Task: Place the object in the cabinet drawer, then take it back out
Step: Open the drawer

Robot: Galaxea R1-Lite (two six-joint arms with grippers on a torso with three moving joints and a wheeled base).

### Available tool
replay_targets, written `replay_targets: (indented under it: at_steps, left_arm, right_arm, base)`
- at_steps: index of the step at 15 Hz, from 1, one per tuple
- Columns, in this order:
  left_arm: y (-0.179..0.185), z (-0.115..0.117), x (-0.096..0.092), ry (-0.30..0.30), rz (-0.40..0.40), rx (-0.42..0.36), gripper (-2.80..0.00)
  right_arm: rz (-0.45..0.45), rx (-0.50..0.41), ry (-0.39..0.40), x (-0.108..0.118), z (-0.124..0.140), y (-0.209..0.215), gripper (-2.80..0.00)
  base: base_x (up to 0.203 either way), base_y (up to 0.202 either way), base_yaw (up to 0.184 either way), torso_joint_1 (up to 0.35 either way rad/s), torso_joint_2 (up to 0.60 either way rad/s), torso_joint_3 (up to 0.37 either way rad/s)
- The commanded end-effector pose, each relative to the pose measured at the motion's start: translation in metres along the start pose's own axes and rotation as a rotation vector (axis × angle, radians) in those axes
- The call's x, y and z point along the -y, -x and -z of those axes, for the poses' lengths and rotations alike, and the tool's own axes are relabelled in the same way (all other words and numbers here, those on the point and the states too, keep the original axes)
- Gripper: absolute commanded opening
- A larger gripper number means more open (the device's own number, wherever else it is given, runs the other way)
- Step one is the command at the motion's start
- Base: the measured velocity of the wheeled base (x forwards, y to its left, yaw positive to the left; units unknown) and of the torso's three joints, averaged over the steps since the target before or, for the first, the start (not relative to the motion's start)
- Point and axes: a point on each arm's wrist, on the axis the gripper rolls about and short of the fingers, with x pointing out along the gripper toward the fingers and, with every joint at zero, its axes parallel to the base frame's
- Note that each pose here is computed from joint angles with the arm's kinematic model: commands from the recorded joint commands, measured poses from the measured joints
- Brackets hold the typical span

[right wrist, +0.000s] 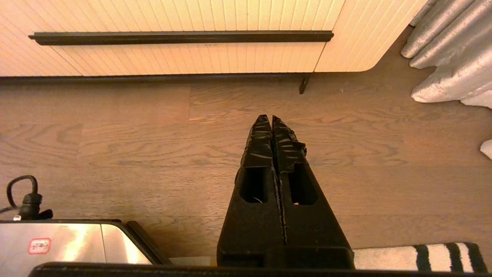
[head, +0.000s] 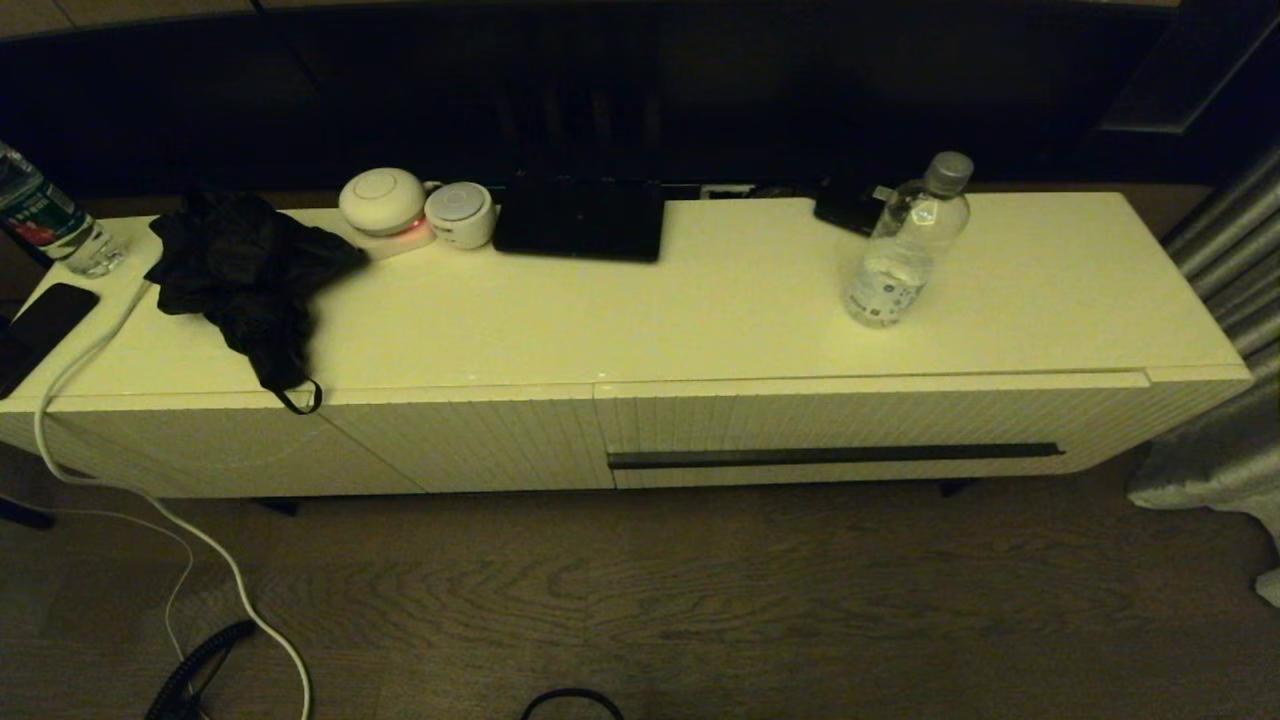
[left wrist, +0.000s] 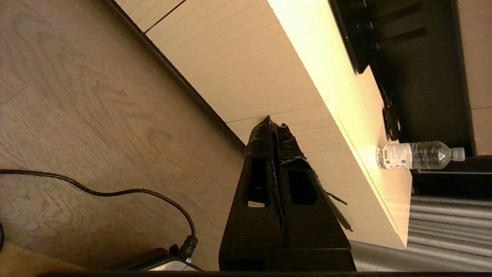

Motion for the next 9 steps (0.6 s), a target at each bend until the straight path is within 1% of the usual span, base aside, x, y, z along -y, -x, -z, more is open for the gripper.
replay_targets:
  at_steps: [1,7,9]
  left_arm:
    - [0.0001,0.0,0.0,0.006,0.002,0.001,-2.8]
    - [0.0001,0.0,0.0,0.006,0.002,0.001,-2.8]
    - [0.0001,0.0,0.0,0.006,0.002,0.001,-2.8]
  right_arm:
    - [0.0,-0.002,0.0,0.0,0.0001,-0.0001,-2.8]
    - [0.016,-0.006,0.012,0.0004,0.0002,0.0006,-2.8]
    - [0.012,-0.004,0.045,0.0003,0.0,0.0006,-2.8]
  base:
    - [0.0,0.0,0.0,0.0,0.0,0.0]
    - [0.0,0.0,0.0,0.0,0.0,0.0]
    - [0.0,0.0,0.0,0.0,0.0,0.0]
